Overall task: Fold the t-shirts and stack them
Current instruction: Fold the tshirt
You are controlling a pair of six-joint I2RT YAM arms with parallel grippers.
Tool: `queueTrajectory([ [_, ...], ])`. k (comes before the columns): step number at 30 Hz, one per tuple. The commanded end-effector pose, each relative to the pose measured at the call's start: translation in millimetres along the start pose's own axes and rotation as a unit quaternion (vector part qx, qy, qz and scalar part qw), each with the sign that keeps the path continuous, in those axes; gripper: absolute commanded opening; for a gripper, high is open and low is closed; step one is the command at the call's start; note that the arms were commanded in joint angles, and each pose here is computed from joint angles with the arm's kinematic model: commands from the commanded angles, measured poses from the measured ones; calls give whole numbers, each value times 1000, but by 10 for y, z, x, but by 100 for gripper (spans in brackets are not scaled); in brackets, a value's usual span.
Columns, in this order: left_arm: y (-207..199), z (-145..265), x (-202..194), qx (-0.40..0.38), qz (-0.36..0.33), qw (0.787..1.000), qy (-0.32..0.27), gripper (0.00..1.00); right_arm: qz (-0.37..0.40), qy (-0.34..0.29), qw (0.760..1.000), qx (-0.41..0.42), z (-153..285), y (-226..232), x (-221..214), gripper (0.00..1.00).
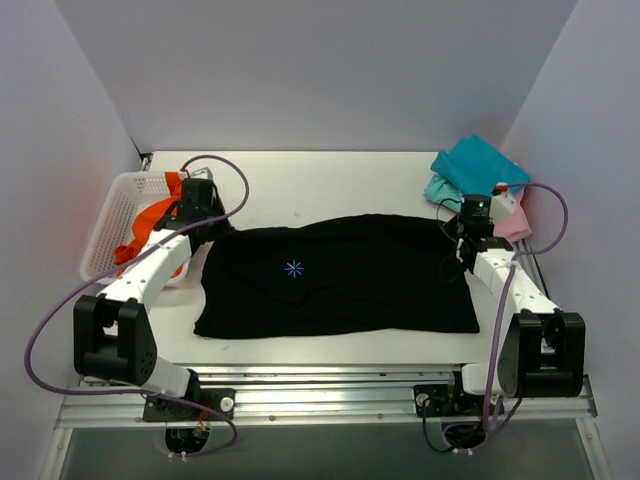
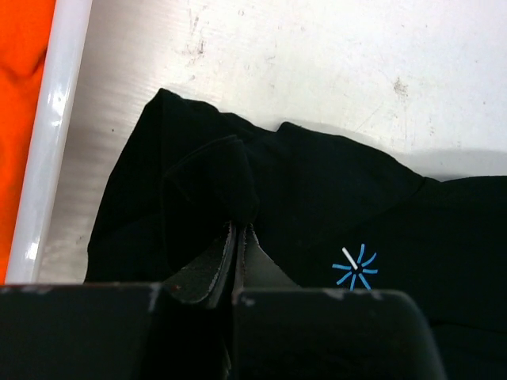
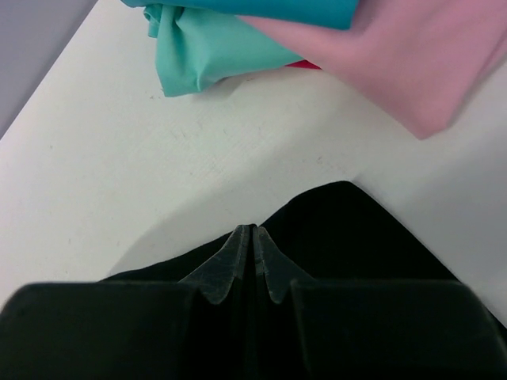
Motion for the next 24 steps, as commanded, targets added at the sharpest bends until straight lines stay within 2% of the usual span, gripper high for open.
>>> queueTrajectory([
  [1, 3, 229, 35, -6, 6, 999, -34, 2, -3, -13, 1000, -11, 177, -101, 8, 0],
  [16, 196, 580, -493, 12, 10, 999, -44, 2, -23, -21, 998, -59, 493, -557, -217, 0],
  [24, 399, 667, -816, 40, 30, 998, -33, 2, -46, 2, 991, -127, 543, -910, -537, 0],
])
Point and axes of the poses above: each gripper's point midway between its finger pads, its own z axis back along the fingers, its own y axis along the line the jaws close on, x = y × z, the point moved 3 cm from there along z, back along the fingers, and after that the axes turned 8 degrees about z, right-handed, at the moved point
